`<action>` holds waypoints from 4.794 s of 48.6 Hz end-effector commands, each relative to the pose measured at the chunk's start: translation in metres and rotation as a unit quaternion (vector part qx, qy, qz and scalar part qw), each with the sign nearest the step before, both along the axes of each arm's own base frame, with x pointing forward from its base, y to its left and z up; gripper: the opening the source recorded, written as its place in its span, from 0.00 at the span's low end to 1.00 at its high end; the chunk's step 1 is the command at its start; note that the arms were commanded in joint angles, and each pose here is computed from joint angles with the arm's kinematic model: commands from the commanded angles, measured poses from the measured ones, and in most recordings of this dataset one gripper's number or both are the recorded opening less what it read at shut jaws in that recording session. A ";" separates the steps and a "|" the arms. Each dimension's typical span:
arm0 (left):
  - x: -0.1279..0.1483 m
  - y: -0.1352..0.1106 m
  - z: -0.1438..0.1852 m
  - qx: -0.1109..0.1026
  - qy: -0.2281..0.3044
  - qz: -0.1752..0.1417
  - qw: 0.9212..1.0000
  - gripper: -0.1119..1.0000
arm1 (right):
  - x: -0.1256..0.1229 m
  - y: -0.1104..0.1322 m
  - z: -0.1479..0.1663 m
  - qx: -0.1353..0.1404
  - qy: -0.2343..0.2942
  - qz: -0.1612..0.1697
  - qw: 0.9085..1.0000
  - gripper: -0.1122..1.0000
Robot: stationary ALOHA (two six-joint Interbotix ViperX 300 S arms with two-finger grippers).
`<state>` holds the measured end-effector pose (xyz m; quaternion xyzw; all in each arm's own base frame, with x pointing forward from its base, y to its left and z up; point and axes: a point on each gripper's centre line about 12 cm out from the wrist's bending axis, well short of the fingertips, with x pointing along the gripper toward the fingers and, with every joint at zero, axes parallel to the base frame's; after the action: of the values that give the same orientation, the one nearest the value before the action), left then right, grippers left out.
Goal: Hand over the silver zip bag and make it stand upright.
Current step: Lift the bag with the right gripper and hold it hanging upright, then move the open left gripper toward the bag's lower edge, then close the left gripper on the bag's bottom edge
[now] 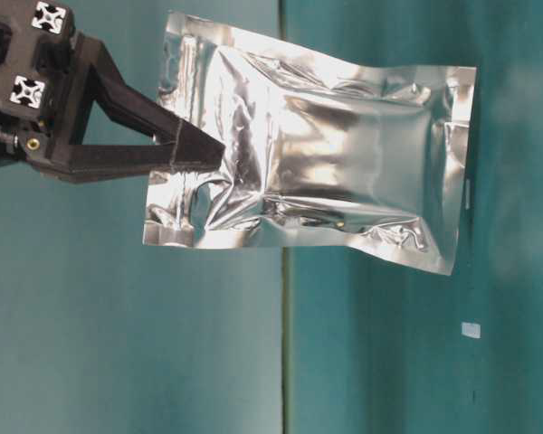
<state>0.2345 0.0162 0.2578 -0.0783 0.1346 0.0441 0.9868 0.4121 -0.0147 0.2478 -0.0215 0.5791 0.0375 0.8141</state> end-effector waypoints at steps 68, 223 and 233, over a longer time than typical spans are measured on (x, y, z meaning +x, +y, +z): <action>0.024 0.001 -0.035 -0.001 0.014 -0.001 1.000 0.94 | 0.024 0.008 -0.004 -0.047 -0.008 0.058 0.997 0.11; 0.183 -0.002 -0.157 -0.002 0.014 -0.020 1.000 0.92 | 0.021 0.010 -0.013 -0.024 -0.006 0.000 1.000 0.11; 0.182 -0.002 -0.159 -0.002 0.024 -0.019 1.000 0.86 | 0.021 0.010 -0.012 -0.023 -0.006 -0.001 1.000 0.11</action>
<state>0.4132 0.0146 0.0949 -0.0777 0.1640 0.0281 0.9830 0.4322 -0.0034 0.2278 -0.0459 0.5839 0.0279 0.8100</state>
